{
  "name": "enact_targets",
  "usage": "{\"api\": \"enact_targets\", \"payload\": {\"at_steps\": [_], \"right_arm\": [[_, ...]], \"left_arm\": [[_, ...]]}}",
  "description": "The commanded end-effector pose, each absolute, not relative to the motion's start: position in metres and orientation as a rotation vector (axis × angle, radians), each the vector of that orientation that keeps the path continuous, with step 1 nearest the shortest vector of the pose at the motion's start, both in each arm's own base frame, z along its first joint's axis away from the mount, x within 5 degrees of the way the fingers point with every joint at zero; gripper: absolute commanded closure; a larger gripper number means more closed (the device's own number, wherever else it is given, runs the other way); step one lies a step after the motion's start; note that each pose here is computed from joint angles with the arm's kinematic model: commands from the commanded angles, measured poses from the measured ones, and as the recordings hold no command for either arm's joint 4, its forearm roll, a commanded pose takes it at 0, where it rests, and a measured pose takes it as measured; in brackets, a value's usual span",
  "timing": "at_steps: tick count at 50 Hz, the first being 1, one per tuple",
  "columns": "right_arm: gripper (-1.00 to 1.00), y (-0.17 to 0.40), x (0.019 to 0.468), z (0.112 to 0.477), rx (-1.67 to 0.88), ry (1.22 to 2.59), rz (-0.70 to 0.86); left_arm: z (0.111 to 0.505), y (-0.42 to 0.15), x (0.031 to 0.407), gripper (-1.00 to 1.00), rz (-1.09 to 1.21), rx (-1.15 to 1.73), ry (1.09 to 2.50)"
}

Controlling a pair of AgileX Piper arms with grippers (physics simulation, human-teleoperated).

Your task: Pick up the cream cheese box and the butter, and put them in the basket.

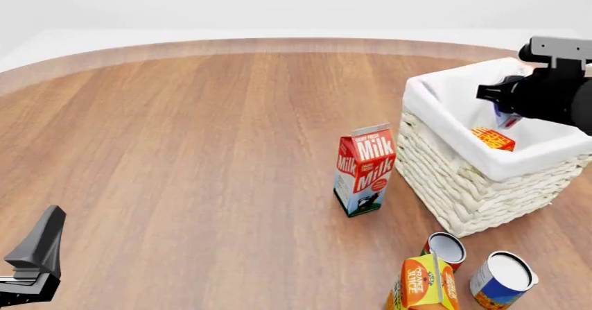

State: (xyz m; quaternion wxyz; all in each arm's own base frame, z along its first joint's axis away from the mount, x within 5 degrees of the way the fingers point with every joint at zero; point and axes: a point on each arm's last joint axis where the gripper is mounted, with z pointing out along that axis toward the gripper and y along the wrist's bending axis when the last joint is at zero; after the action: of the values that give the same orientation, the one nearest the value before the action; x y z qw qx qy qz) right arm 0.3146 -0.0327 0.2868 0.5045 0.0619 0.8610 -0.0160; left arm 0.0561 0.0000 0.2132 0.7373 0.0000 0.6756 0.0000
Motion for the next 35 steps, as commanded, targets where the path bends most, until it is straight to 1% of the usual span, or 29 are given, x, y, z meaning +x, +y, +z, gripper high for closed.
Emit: {"api": "enact_targets", "payload": {"at_steps": [1,9,13,14,18,29,35], "right_arm": [[1.00,-0.034,0.319,0.280,0.162,2.077,-0.033],[1.00,-0.032,0.320,0.279,0.155,2.079,-0.030],[1.00,-0.031,0.320,0.285,0.158,2.077,-0.026],[-1.00,-0.032,0.320,0.286,0.158,2.076,-0.028],[-1.00,-0.031,0.318,0.282,0.162,2.069,-0.023],[-1.00,-0.025,0.312,0.288,0.147,2.059,-0.009],[-1.00,-0.012,0.299,0.308,0.103,2.030,0.014]], "left_arm": [[0.213,0.000,0.056,-1.00,0.000,0.000,1.484],[0.213,0.000,0.056,-1.00,0.000,0.000,1.484],[0.213,0.000,0.056,-1.00,0.000,0.000,1.484],[0.213,0.000,0.056,-1.00,0.000,0.000,1.484],[0.213,0.000,0.056,-1.00,0.000,0.000,1.484],[0.213,0.000,0.056,-1.00,0.000,0.000,1.484],[0.213,0.000,0.056,-1.00,0.000,0.000,1.484]]}}
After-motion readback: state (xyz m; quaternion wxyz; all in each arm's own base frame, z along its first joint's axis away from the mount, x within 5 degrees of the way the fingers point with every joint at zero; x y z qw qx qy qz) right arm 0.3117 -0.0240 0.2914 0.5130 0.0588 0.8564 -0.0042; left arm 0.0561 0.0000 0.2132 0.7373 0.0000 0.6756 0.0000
